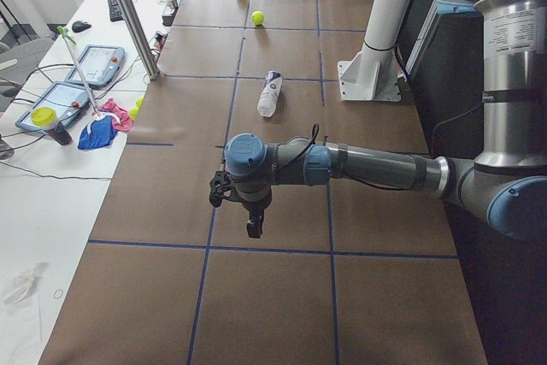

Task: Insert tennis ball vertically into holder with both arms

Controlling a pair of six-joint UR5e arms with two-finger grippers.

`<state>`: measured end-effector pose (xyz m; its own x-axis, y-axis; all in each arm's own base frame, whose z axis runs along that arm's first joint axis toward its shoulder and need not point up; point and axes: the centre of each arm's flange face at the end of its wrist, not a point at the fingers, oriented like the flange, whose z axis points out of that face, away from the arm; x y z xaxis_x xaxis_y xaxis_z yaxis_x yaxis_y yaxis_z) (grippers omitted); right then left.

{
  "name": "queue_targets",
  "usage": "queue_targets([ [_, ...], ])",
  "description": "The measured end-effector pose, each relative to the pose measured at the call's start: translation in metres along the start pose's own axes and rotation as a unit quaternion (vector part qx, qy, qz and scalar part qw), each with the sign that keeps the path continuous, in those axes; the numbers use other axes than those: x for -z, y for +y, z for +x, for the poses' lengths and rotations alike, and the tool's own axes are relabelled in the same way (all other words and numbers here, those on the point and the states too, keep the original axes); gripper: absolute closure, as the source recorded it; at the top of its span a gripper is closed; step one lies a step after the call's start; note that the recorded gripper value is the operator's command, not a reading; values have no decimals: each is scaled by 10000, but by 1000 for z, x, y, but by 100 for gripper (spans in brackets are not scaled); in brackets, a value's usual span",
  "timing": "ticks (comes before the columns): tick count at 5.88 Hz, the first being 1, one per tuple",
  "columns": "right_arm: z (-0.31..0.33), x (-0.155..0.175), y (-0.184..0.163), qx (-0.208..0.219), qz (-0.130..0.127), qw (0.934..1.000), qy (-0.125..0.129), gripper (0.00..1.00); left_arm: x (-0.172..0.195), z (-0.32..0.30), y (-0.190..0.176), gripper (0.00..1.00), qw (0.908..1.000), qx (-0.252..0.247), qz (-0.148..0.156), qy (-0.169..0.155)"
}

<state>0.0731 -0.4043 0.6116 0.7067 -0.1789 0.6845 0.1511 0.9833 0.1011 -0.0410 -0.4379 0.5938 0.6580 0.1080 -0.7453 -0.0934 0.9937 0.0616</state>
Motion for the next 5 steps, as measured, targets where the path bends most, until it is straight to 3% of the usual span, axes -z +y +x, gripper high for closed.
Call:
queue_targets([
  [2,0,0,0,-22,-5,10000,3,0,12,48,-11,0,9967,-752,309,-3],
  [3,0,0,0,-12,6,10000,3,0,12,76,-20,0,9885,-1382,609,23],
  [5,-3,2,-4,103,134,9999,21,0,5,156,-47,0,9574,-2678,1057,204],
])
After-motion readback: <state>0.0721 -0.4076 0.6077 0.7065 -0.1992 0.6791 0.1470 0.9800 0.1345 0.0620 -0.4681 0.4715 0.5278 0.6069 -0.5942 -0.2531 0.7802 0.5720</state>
